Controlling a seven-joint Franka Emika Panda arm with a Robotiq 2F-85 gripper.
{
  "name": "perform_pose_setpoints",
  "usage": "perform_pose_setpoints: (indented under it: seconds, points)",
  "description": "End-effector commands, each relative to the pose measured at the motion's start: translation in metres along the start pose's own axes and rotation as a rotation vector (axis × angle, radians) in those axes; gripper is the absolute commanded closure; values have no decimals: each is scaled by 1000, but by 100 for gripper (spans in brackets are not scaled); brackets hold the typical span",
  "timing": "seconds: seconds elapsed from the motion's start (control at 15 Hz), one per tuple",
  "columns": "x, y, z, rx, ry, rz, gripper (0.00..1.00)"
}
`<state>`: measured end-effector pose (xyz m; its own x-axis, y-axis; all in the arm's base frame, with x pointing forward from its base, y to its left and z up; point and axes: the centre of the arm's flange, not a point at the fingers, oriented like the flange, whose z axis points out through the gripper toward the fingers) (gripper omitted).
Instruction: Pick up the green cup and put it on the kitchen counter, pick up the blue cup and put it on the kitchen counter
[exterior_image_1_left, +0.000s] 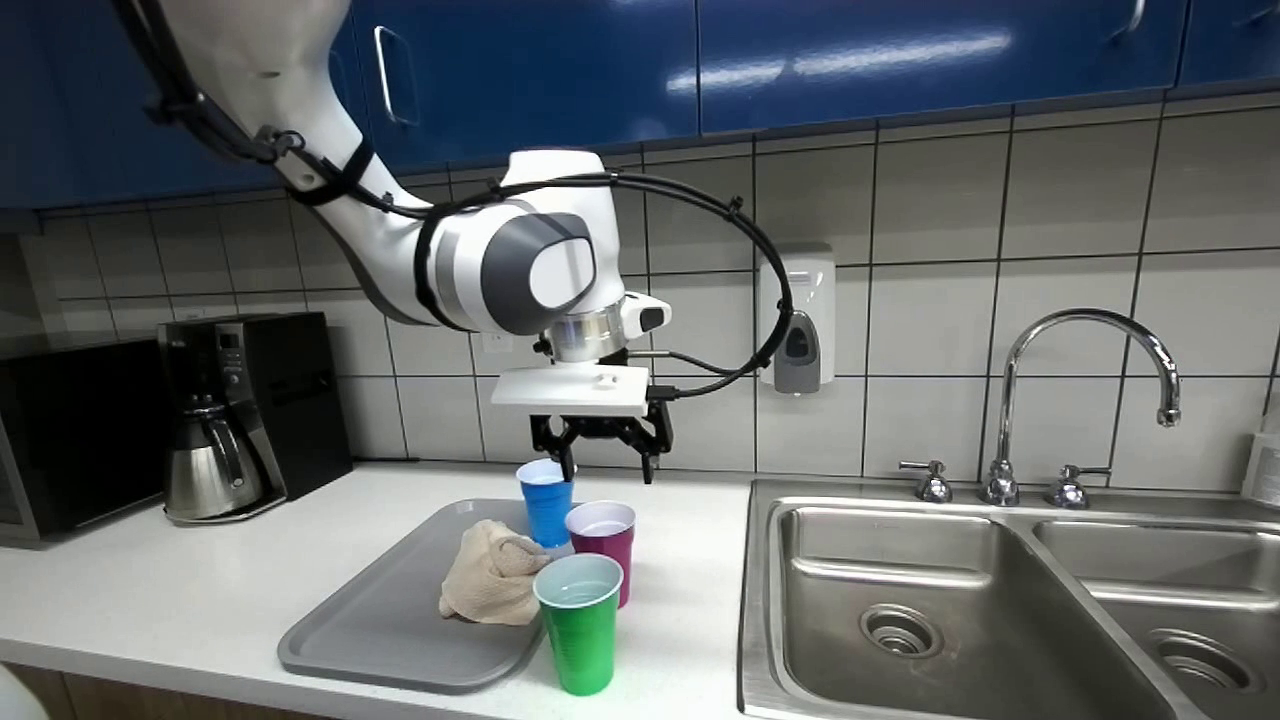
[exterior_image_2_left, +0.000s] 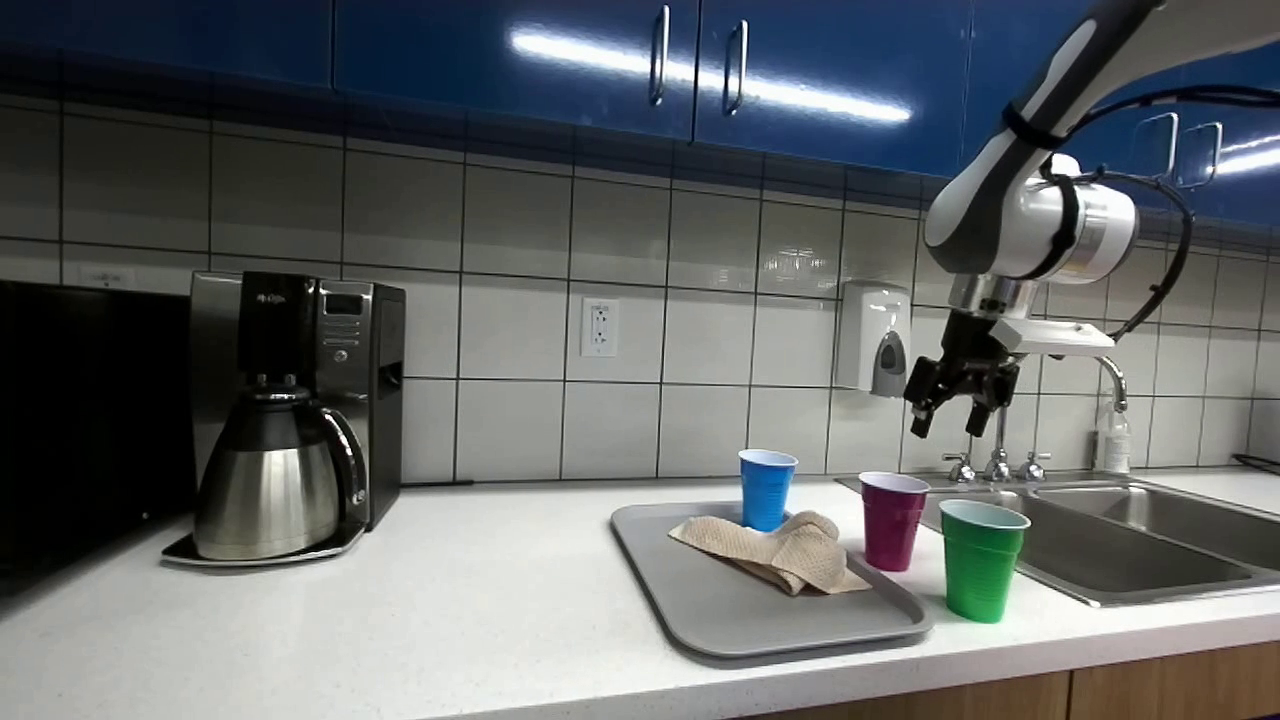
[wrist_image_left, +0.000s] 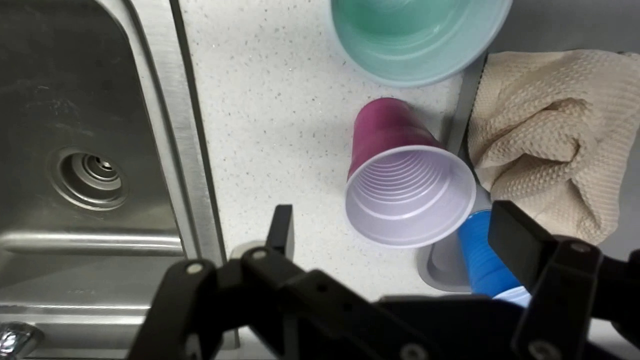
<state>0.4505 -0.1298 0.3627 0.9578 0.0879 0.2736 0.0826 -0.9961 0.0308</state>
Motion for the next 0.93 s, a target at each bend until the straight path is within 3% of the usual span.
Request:
perform_pose_setpoints:
  seconds: [0.0,0.87]
  points:
    - [28,-3,13,-2,30,-4,0]
    - [94,-41,55,15,69,-59,0]
